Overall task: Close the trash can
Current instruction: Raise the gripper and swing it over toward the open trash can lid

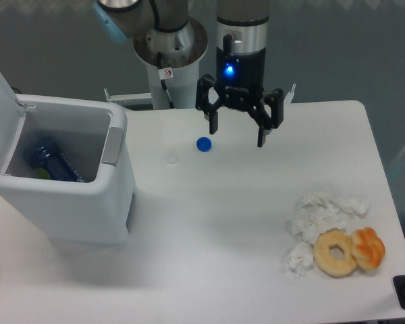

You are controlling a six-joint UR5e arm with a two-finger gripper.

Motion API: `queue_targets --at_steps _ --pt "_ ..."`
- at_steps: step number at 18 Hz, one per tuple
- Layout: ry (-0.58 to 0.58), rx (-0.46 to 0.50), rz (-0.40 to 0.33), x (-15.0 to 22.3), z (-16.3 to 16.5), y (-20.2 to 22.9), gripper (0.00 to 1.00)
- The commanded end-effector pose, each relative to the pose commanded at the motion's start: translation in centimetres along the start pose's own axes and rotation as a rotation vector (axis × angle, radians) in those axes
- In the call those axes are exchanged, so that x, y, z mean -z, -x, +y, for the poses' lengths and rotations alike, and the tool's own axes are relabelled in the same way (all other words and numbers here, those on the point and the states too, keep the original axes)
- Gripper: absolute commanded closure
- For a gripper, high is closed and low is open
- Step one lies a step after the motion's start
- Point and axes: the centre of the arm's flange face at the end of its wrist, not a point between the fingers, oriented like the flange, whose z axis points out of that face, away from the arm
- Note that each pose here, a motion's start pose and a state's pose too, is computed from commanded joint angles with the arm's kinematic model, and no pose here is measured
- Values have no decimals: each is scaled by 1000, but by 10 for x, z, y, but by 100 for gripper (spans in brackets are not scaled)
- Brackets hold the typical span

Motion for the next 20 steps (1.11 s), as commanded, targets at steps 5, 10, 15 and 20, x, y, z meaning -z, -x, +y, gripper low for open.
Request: queue_targets --at_steps 5,10,15,20 --pt "-21 -27 0 33 -5 -33 0" --pt "-97 46 21 68 -30 -75 0" --pt "-225 254 70 109 -59 -98 0" --pt "-349 329 209 130 -82 -117 0"
